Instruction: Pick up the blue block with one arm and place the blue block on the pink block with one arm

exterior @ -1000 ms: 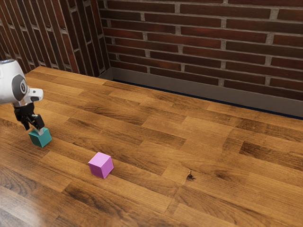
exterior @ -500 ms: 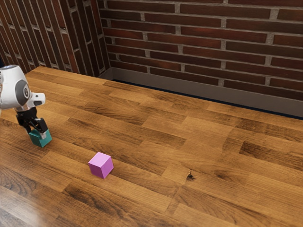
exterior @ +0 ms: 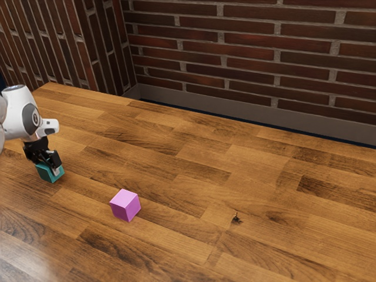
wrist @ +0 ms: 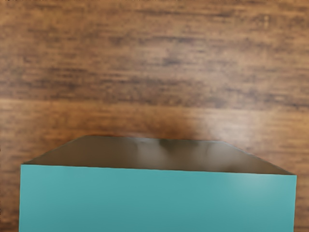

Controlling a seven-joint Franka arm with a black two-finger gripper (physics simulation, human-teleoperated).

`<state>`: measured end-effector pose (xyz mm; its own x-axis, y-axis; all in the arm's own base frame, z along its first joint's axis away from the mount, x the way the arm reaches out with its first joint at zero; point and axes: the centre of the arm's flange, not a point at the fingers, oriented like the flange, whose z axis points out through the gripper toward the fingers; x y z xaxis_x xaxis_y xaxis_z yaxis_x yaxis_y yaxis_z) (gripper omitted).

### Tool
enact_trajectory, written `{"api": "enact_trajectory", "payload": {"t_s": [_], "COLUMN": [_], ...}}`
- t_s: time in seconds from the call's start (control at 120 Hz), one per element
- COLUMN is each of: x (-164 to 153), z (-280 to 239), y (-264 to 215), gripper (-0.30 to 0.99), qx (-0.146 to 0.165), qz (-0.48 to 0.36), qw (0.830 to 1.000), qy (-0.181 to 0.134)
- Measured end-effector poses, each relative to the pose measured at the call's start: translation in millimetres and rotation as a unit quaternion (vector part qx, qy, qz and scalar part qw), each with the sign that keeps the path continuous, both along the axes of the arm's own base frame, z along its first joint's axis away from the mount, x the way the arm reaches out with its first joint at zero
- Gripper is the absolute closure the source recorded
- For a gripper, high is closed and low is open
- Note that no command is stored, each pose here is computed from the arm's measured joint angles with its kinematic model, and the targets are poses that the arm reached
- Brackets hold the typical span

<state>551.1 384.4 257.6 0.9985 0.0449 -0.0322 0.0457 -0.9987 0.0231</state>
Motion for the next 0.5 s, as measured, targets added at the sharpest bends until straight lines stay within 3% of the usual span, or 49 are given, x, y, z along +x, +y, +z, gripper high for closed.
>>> {"api": "enact_trajectory", "payload": {"t_s": [0.5], "x": [1.9], "z": [5.1], "y": [1.7], "gripper": [0.31], "qx": [0.009], "qz": [0.001], "qw": [1.0], "qy": [-0.007]}}
